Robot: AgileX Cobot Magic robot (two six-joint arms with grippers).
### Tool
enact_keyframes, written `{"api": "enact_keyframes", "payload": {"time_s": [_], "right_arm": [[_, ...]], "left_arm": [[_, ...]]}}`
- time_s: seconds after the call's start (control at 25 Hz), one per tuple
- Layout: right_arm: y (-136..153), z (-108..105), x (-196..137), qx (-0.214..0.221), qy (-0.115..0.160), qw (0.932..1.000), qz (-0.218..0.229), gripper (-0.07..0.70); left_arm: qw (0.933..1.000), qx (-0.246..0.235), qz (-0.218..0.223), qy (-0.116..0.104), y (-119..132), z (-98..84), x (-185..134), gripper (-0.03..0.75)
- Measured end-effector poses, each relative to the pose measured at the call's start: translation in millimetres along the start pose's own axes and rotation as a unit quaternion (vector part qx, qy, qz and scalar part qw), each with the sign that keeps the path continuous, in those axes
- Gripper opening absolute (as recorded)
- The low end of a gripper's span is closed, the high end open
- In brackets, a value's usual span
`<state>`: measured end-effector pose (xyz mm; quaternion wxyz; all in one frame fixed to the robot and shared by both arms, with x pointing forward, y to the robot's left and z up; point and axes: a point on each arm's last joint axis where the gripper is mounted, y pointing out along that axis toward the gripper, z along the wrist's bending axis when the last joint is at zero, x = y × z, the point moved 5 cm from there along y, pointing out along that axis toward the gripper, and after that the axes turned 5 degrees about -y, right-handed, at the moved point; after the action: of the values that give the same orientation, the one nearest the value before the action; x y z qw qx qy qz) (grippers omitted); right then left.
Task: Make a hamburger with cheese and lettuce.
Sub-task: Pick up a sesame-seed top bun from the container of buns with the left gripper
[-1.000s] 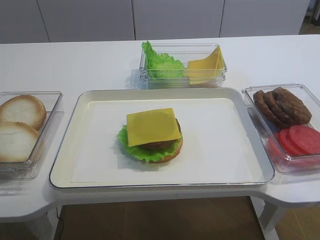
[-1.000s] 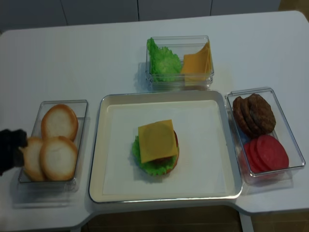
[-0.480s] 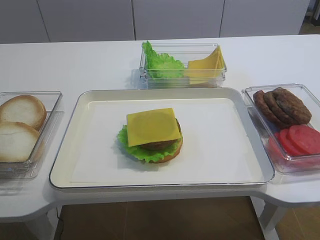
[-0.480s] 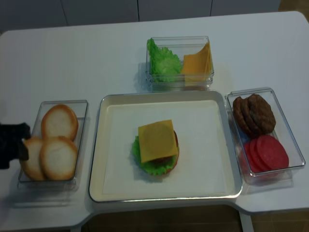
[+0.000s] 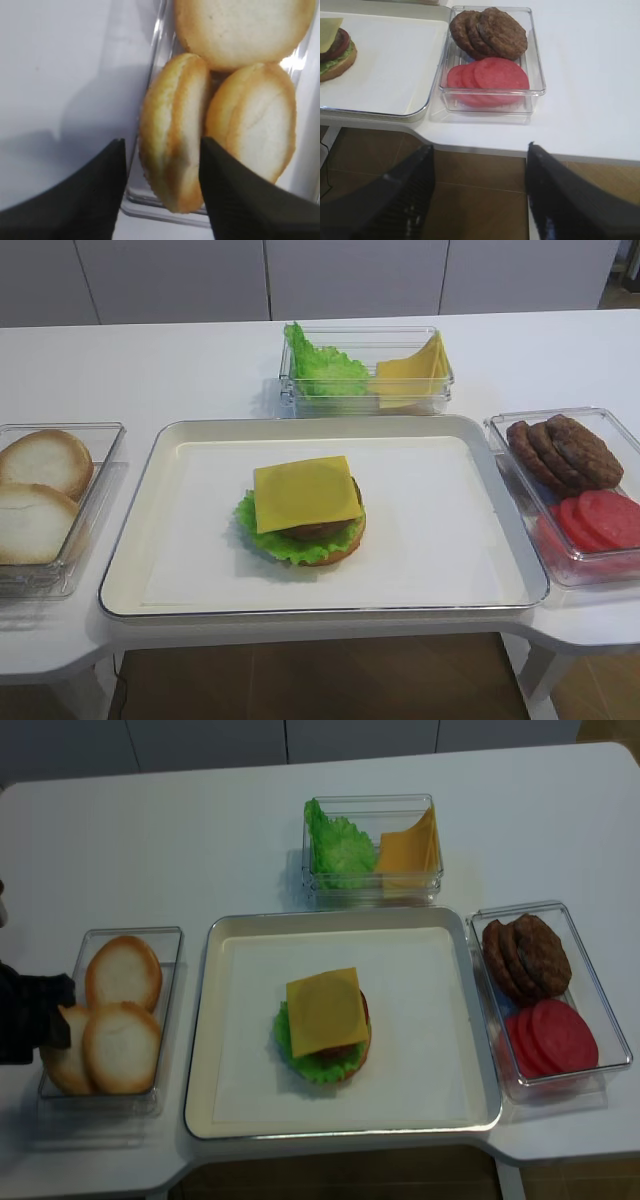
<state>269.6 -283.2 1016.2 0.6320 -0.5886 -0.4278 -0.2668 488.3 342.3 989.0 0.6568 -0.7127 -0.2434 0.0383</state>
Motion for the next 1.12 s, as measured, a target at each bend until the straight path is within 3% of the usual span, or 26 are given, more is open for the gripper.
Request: {"api": "enact_keyframes", "payload": {"time_s": [0.32,1.12], "right_arm": [[0,0,0,0.0,0.0,1.0,0.0,0.445],[0,0,0,0.0,0.0,1.0,0.0,0.445]], "left_arm": [[1.0,0.001,0.006,-0.001,8,-0.1,3,0.349],[0.9996,0.012,0.016,0.018,16,-0.9,4,0.231]]}}
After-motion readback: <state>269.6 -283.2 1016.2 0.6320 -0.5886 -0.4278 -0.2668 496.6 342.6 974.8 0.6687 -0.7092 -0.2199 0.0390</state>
